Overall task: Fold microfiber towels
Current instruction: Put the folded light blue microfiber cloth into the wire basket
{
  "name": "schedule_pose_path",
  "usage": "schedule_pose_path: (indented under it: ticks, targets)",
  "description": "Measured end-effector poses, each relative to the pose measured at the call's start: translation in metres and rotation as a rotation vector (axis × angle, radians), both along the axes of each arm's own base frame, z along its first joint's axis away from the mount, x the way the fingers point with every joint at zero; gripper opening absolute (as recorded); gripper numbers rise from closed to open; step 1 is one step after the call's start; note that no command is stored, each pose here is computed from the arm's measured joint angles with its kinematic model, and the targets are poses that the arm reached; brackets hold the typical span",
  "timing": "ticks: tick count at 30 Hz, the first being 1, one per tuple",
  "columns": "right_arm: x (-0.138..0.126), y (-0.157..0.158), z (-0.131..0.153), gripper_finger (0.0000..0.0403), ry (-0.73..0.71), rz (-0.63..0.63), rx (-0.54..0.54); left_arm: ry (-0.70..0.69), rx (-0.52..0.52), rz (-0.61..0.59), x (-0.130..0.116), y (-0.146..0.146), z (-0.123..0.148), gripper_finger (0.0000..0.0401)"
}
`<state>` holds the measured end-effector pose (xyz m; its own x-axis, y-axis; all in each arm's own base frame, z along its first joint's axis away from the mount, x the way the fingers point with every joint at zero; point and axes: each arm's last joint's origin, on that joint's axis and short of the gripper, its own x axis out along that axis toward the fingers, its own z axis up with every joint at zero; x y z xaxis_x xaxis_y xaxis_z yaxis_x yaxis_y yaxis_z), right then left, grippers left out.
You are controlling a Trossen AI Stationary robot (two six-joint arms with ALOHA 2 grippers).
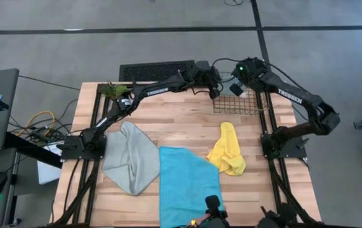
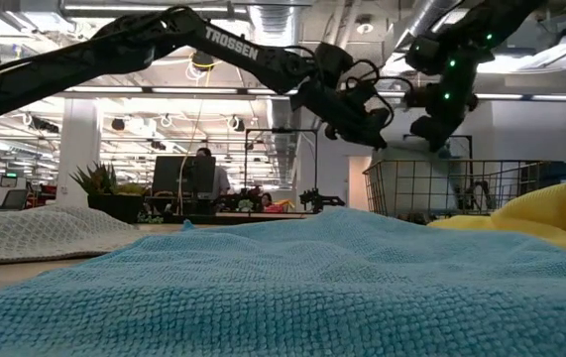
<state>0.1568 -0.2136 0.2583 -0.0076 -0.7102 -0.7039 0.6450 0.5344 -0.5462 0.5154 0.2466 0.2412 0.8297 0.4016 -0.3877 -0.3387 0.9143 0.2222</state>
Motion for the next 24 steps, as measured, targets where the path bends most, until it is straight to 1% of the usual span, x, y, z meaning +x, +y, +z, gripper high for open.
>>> schedule_pose_path:
  ticks: [4,8,12,19,24]
  targets:
    - [0.004,-0.005,-0.012,0.0007,0.028,0.004,0.044,0.011,-0.030,0.011,0.000,0.003,-0.007,0.0000]
    - [0.008,-0.008,-0.024,0.0011,0.032,0.030,0.107,0.045,-0.059,-0.009,-0.001,0.002,-0.013,0.0000]
    - [0.009,-0.007,-0.028,0.0011,0.040,0.044,0.150,0.056,-0.080,-0.032,-0.001,0.000,-0.015,0.0000]
    - [0.005,0.000,-0.032,0.0012,0.059,0.089,0.264,0.117,-0.159,-0.079,-0.003,-0.005,-0.022,0.0000]
    - [0.004,0.004,-0.034,0.0010,0.062,0.112,0.315,0.128,-0.204,-0.120,-0.003,-0.009,-0.024,0.0000]
